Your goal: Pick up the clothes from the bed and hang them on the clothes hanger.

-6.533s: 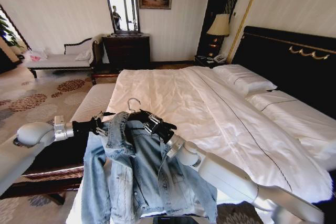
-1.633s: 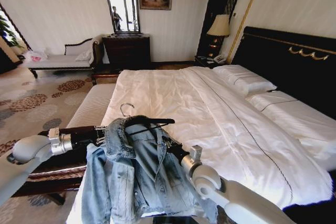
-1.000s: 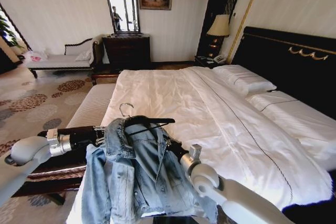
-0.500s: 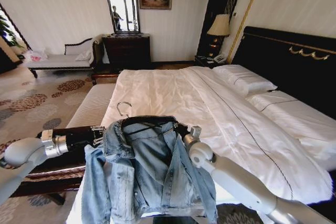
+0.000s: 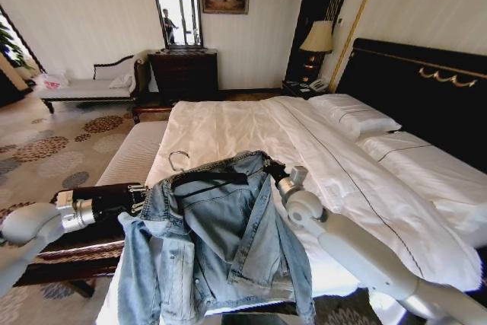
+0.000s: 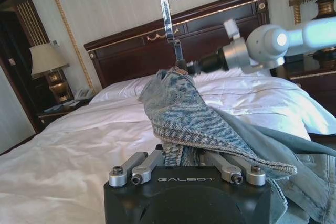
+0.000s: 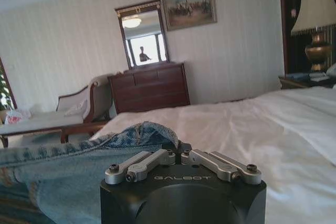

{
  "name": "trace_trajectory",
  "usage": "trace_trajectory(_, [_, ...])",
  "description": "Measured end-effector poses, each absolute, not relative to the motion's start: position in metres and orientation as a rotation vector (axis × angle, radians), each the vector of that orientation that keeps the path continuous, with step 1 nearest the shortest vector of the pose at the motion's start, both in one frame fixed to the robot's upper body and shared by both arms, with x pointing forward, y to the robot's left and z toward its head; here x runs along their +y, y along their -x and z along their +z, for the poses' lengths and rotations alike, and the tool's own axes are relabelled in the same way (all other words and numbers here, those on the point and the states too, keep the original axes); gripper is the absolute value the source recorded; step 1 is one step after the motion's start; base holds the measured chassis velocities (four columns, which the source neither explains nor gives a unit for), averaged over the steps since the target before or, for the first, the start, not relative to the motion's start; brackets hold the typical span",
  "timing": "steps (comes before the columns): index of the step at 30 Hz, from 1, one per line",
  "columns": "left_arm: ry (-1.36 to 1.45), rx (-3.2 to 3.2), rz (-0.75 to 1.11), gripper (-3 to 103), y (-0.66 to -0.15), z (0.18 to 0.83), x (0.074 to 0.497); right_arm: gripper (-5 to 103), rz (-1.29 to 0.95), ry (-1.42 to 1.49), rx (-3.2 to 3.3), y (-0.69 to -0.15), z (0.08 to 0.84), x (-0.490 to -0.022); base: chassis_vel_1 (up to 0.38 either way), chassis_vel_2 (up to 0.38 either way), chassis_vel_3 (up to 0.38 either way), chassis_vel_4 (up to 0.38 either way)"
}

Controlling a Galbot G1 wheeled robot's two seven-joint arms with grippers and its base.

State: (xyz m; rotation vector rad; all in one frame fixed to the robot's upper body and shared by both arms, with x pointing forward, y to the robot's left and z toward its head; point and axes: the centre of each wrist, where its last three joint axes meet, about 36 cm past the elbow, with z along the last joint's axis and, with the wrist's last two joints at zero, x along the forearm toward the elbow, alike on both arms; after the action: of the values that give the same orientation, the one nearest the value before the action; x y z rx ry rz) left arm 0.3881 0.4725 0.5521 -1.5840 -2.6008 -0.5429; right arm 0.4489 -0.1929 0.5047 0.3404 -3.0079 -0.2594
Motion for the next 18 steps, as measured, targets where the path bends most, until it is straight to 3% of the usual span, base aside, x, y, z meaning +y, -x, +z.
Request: trace_trajectory(18, [1.53,-2.607,-0.559,20,-0.405,0.55,0.473,0,-0.467,-0.649,-2.956,-0.349,0.589,-0.179,0.0,0.0,0.0,0.0])
